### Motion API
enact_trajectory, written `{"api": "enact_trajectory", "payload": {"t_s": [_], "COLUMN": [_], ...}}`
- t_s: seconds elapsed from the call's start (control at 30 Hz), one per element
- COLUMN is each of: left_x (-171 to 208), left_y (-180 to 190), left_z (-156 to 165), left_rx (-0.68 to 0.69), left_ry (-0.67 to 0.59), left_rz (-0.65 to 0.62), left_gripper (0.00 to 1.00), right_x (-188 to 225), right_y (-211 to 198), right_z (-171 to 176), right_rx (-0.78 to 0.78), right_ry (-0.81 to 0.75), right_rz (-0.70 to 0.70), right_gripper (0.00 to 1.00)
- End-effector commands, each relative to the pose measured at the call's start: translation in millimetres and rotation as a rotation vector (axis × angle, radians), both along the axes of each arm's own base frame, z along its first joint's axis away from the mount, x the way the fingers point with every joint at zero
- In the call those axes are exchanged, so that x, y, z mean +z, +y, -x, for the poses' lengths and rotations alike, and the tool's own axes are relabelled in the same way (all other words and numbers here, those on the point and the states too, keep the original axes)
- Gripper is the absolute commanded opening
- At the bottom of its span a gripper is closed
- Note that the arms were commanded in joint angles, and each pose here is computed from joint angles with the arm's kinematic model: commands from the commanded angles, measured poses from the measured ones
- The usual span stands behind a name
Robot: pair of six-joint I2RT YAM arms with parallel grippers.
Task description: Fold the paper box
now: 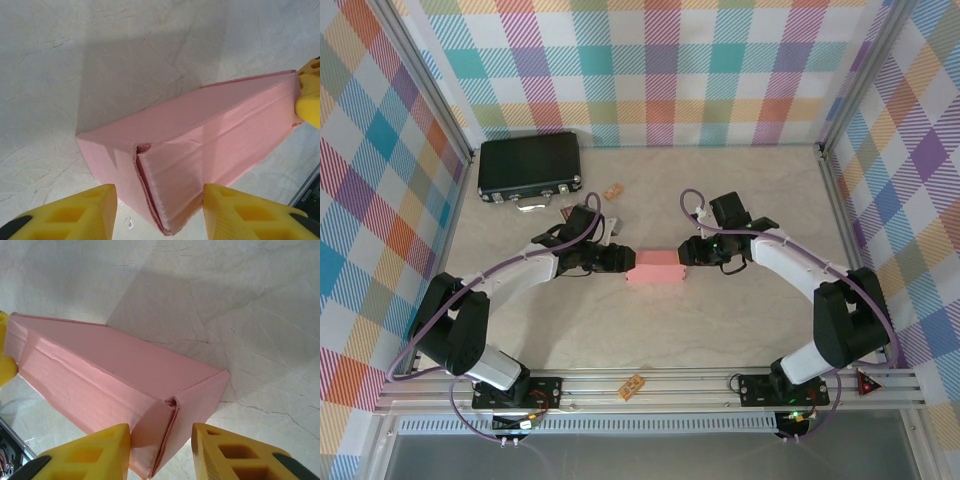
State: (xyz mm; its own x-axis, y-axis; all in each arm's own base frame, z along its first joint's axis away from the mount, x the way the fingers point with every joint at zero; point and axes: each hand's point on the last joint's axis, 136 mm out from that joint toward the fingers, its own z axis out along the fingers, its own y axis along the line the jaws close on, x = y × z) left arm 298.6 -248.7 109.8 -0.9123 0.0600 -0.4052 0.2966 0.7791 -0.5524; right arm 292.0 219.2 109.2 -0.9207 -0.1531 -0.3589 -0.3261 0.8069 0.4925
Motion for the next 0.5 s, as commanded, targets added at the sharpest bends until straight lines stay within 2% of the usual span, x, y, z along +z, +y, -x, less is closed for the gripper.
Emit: {"api": "enact_trajectory", "payload": {"t_s": [0.0,0.23,0.37,0.47], "left_x": [-17,-17,-17,-16], "left_y": [3,0,-2,-4], "left_z": [6,2,1,0], "left_rx": [-0.031,-0.051,-0.059,-0.067], "left_ry": [0.054,0.042,0.039,0.039], "left_rz": [-0.059,-0.061,-0.059,-0.054], "left_gripper": [0.45,0.43,0.43,0.43], "right_x": [-31,-30,-1,19], "right_y": [-15,-22,-23,-23], "right_z": [27,26,10,-1], "right_rx": [-0.012,-0.024,-0.015,0.020], "right_ry": [0.102,0.091,-0.015,-0.102], "right_rz": [0.098,0.140,0.153,0.168], "right_gripper": [0.38,0.41,0.48,0.58]}}
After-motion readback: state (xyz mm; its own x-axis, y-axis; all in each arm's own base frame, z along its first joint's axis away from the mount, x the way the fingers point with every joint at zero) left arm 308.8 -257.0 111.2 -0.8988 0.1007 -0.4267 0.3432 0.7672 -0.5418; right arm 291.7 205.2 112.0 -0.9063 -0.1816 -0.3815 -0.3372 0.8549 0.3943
